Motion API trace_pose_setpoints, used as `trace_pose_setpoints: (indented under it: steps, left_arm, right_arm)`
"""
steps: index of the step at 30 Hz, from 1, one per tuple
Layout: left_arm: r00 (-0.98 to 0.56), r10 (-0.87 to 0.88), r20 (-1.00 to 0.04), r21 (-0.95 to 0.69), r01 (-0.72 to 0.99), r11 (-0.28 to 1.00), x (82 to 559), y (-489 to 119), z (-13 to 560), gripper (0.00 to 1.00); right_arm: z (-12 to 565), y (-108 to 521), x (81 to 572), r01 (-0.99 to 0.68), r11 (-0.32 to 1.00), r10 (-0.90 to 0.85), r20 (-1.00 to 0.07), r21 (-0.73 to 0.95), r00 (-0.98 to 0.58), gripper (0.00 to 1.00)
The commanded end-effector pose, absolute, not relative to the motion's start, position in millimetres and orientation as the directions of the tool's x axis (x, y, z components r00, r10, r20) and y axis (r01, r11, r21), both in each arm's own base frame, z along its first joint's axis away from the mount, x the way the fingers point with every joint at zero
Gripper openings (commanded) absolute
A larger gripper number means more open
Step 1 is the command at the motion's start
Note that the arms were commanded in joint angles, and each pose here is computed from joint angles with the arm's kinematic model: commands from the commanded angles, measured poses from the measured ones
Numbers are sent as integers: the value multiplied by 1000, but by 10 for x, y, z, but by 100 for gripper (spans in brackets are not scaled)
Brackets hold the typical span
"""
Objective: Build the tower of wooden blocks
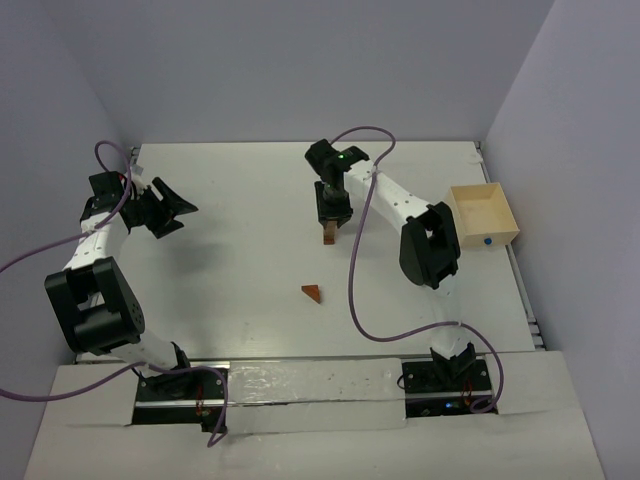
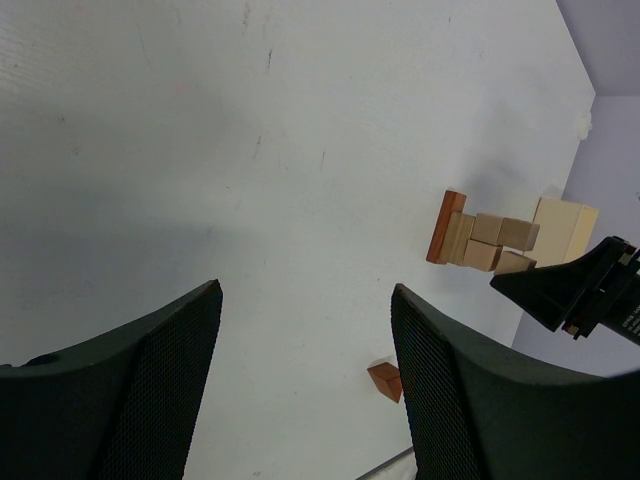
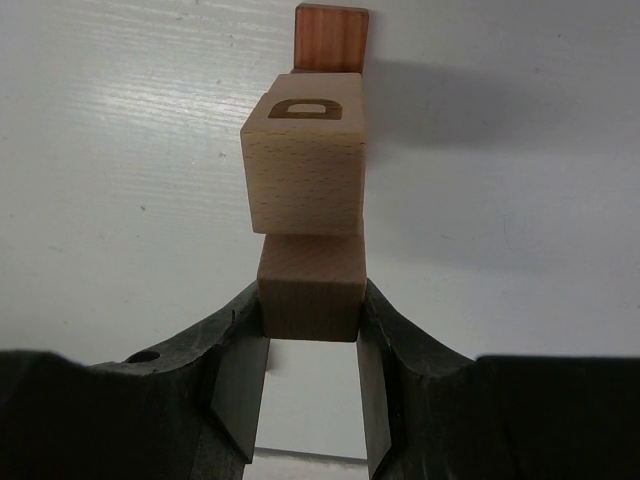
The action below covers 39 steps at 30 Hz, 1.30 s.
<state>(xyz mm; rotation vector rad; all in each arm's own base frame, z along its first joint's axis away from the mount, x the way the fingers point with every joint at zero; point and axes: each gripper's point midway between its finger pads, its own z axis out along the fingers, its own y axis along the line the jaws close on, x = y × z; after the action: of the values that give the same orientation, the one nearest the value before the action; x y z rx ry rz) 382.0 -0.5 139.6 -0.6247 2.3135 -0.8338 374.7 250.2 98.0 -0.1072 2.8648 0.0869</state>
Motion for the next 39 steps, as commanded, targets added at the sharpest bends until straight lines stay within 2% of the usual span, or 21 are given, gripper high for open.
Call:
trace_pose_setpoints:
  steps: [1, 27, 33, 39]
  left_arm:
    - [-698, -596, -396, -693, -199, 693, 3897, 18, 1460, 75]
    - [-698, -597, -396, -694, -198, 692, 3892, 16, 1459, 75]
    - [-699, -597, -393, -696, -199, 690, 3896, 14, 1454, 75]
    - [-698, -597, -396, -695, -197, 691, 3897, 16, 1458, 75]
  right_arm:
    - [1087, 2533, 3857, -81, 994, -57, -305, 68, -951, 19]
    - [981, 2555, 3848, -87, 993, -63, -275, 78, -959, 41]
    - [1003, 2575, 3843, -96, 991, -68, -276, 91, -959, 58]
    - [1016, 2564, 3855, -93, 992, -65, -284, 85, -957, 66]
